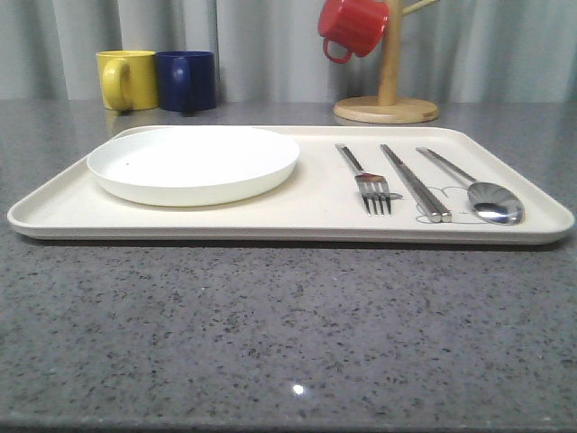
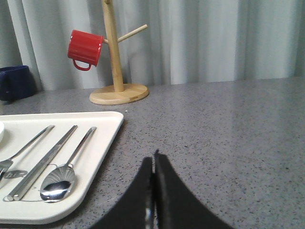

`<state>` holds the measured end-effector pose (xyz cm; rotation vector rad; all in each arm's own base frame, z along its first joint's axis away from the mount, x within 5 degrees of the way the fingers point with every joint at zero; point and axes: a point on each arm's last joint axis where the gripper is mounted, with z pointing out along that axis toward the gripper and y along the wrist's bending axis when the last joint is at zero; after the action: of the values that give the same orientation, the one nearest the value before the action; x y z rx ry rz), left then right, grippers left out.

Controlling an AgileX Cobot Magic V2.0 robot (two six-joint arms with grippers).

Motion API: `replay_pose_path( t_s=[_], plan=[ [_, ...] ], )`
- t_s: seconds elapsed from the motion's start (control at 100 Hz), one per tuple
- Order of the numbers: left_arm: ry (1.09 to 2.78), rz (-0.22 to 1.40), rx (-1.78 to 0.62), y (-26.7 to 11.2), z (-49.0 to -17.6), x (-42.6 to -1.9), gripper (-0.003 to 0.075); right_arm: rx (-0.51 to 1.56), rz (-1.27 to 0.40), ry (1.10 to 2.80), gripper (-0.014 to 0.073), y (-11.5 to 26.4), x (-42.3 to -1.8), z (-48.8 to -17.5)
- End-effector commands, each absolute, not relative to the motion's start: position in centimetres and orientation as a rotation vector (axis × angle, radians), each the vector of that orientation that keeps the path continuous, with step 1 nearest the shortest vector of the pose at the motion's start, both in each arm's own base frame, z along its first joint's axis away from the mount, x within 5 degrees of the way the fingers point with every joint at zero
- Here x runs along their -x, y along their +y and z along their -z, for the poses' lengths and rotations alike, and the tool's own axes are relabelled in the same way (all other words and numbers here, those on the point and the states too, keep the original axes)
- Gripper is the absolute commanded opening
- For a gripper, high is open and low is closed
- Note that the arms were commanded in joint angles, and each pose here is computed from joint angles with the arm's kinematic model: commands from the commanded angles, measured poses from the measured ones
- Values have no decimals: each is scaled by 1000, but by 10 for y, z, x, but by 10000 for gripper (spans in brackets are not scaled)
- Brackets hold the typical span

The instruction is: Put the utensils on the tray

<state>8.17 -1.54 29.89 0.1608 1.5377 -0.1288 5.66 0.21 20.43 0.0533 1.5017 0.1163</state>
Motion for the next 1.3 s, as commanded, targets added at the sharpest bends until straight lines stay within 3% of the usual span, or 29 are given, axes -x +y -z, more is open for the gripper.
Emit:
replay_pose_path(
  t_s=[0.0,0.68,1.29],
  plan=[
    [1419,135,-138,-14,-309,-75,-18,-46,-106,1370,-68,2,-52,-220],
    [1391,109,-167,-10,-215,-52,-18,-46,-106,1369,-68,2,-52,-220],
    [1389,108,-169,-10,-210,-53,-18,-46,-106,1372,-68,2,-53,-220]
  ],
)
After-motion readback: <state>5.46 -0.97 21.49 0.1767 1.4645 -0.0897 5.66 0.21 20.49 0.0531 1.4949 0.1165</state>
